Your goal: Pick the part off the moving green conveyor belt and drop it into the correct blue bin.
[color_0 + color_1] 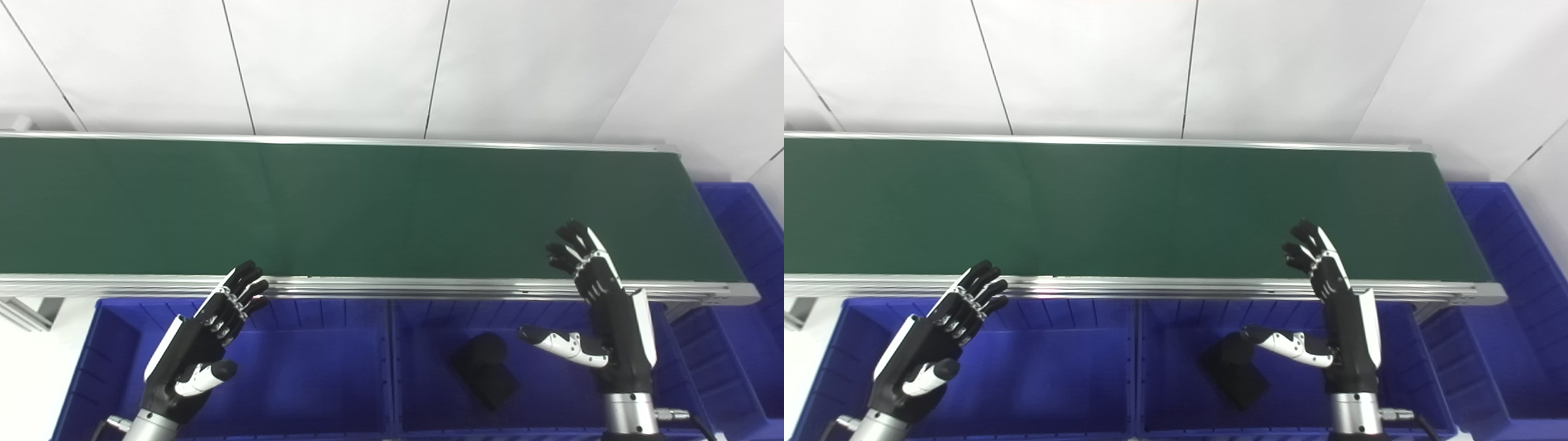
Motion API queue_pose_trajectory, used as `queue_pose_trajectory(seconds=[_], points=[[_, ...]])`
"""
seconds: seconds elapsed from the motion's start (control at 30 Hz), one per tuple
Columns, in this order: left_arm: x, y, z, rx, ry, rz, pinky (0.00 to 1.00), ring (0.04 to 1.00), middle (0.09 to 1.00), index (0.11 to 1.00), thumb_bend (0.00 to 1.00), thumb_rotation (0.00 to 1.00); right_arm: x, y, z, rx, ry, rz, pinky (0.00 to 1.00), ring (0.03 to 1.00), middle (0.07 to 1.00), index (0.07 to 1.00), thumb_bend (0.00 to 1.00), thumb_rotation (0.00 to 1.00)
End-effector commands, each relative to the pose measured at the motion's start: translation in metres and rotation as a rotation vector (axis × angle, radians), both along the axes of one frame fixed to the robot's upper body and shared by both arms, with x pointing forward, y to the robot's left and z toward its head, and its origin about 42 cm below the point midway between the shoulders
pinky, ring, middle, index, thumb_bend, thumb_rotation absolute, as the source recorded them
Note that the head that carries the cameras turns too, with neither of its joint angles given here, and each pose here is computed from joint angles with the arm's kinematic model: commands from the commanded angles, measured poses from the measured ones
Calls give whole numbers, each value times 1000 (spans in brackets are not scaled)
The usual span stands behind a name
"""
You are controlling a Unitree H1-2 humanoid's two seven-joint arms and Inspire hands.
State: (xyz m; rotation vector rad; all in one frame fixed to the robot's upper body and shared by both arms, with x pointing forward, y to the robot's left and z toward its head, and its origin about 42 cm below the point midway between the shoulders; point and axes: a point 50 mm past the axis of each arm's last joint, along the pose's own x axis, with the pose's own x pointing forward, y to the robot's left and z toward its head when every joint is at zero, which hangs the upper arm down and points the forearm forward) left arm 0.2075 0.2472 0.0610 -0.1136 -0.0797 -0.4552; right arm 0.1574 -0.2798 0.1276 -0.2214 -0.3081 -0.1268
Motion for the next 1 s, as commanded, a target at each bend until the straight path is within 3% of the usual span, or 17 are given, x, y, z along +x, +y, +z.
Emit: queue_pose_trajectory(seconds=[0.0, 0.2, 0.57, 0.97], points=[[3, -1, 7, 9, -62, -9, 893, 933, 953, 944, 981, 570, -1, 1, 13, -8, -52, 23, 763, 817, 882, 911, 1000, 401], [0, -7, 4, 0, -62, -11, 898, 950, 964, 947, 986, 564, -5, -2, 9, -5, -57, 63, 774, 833, 887, 910, 1000, 404], [-5, -12, 15, 23, -130, -5, 858, 918, 939, 935, 1000, 559, -9, 4, -20, 33, 30, 161, 800, 860, 895, 882, 1000, 364], [-9, -29, 24, 25, -155, -49, 864, 909, 920, 916, 1000, 481, -11, 53, -49, 42, 134, 279, 773, 835, 901, 860, 1000, 406]])
